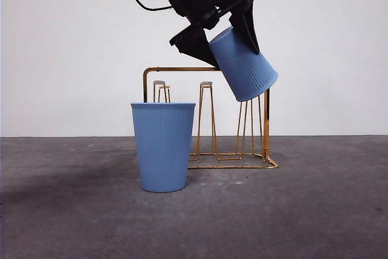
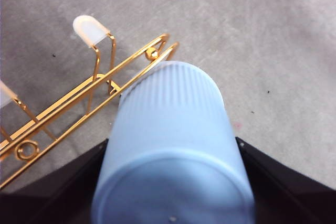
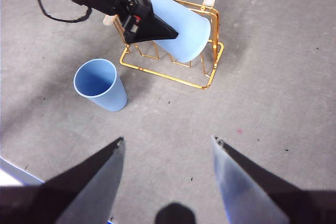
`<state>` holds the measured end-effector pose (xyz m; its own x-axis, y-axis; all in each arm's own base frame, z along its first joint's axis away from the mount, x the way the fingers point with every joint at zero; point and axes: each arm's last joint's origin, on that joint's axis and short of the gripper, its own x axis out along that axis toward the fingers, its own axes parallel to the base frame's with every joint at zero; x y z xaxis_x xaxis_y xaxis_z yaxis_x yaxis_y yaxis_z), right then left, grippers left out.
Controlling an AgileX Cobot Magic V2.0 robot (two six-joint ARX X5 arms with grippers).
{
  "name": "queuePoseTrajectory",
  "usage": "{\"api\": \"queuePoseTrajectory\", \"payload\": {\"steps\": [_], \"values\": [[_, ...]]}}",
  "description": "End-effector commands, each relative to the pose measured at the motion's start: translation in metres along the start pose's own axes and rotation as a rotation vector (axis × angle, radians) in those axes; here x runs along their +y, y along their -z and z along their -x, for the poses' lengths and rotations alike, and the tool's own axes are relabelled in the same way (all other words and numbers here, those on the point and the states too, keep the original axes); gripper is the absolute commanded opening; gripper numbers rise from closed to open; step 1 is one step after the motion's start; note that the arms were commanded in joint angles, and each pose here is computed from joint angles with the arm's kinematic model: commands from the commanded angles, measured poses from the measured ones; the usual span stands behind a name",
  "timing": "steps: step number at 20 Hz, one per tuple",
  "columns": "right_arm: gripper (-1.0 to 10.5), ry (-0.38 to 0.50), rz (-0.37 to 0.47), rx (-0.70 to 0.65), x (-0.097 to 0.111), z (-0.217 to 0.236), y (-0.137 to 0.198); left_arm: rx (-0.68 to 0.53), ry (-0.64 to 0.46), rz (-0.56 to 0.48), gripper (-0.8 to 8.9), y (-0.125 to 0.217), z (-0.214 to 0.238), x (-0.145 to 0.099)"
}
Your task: Pick up cup 1,put cup 1 in the cup rack,pick up cup 2,put cup 2 in the cup rack
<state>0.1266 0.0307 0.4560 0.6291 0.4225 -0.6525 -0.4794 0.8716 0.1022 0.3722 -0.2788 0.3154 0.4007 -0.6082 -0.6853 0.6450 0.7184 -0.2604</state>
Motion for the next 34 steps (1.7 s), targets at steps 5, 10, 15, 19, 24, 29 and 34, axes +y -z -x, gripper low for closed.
{"api": "queuePoseTrajectory", "payload": {"steps": [5, 10, 15, 19, 24, 29, 34], "values": [[2.8, -0.014, -0.008, 0.025, 0.0, -0.001, 0.002, 0.057, -0.043, -0.07, -0.08, 0.011, -0.029, -0.011], [2.8, -0.015, -0.009, 0.029, 0.0, -0.003, 0.003, 0.078, -0.08, -0.099, -0.08, 0.018, -0.047, -0.016], [2.8, -0.046, -0.01, 0.026, 0.001, -0.003, 0.003, 0.112, -0.096, -0.093, -0.08, 0.025, -0.063, -0.011], [2.8, -0.065, -0.009, 0.03, 0.001, -0.005, 0.003, 0.103, -0.121, -0.096, -0.08, 0.026, -0.07, -0.008], [2.8, -0.066, -0.011, 0.039, 0.0, -0.007, 0.005, 0.094, -0.119, -0.127, -0.09, 0.025, -0.07, -0.007], [2.8, -0.07, -0.009, 0.038, 0.0, -0.007, 0.005, 0.038, -0.11, -0.139, 1.66, 0.02, -0.072, -0.008], [2.8, -0.073, -0.009, 0.038, 0.0, -0.007, 0.005, 0.06, -0.092, -0.135, 1.99, 0.025, -0.08, -0.006]]}}
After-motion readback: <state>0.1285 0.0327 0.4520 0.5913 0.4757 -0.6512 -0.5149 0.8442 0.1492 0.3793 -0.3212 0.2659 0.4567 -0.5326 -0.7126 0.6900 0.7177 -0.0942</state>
